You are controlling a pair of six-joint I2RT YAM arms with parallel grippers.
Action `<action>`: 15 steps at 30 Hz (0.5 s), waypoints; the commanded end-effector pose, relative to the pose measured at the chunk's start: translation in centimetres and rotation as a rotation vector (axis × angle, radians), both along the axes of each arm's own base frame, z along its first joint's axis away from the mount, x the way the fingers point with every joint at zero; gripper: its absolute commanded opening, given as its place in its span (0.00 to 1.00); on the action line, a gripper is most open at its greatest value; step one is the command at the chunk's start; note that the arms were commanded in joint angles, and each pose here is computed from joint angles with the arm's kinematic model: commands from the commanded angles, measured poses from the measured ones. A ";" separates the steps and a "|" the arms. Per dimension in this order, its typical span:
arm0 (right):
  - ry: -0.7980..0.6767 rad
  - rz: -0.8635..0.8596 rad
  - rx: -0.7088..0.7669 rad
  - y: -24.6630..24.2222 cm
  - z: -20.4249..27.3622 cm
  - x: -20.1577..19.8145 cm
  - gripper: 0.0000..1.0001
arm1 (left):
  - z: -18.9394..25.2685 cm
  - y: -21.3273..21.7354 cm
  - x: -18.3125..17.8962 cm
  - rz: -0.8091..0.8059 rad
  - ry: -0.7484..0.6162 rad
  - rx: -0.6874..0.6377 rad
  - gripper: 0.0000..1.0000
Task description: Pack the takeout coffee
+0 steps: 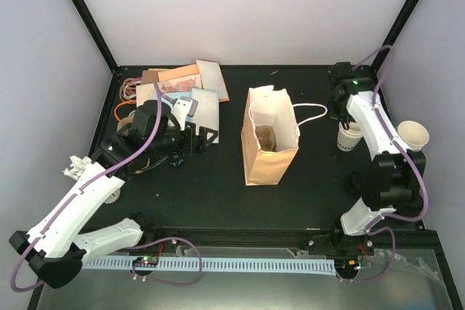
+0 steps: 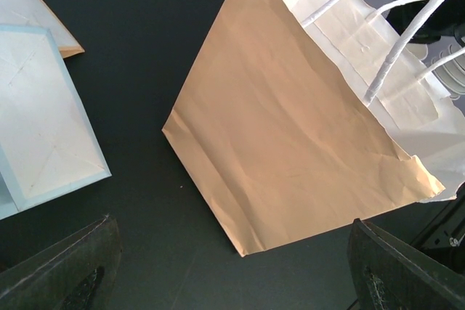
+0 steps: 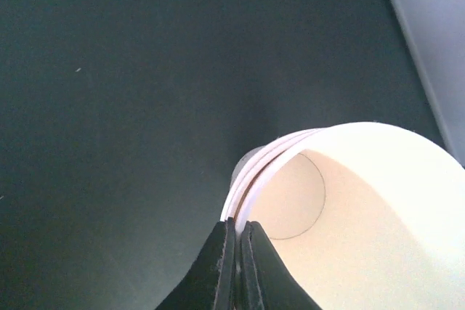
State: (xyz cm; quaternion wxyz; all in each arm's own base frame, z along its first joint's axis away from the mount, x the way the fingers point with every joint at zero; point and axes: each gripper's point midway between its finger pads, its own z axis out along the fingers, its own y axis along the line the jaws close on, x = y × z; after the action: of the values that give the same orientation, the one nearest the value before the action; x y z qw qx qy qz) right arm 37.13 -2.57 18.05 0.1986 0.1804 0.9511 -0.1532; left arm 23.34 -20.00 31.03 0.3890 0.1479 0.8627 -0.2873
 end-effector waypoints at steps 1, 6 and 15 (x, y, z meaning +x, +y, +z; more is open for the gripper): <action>-0.125 0.005 0.194 0.5 0.8 -0.1 0.01 | 1.5 0.3 -0.4 -0.011 -0.030 -0.020 0.88; -0.071 -0.032 -0.041 -2.0 1.3 -1.4 0.01 | 1.9 0.3 -0.5 -0.014 -0.040 -0.026 0.88; -0.080 0.082 0.135 1.5 -0.5 -0.5 0.01 | 2.3 -0.1 -0.5 -0.023 -0.036 -0.045 0.88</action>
State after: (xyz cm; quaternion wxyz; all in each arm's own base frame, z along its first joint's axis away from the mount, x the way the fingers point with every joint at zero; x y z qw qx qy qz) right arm 35.57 -2.40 17.50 0.2059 0.1682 0.9543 -0.1366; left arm 23.16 -20.17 31.06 0.3860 0.1512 0.8617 -0.2927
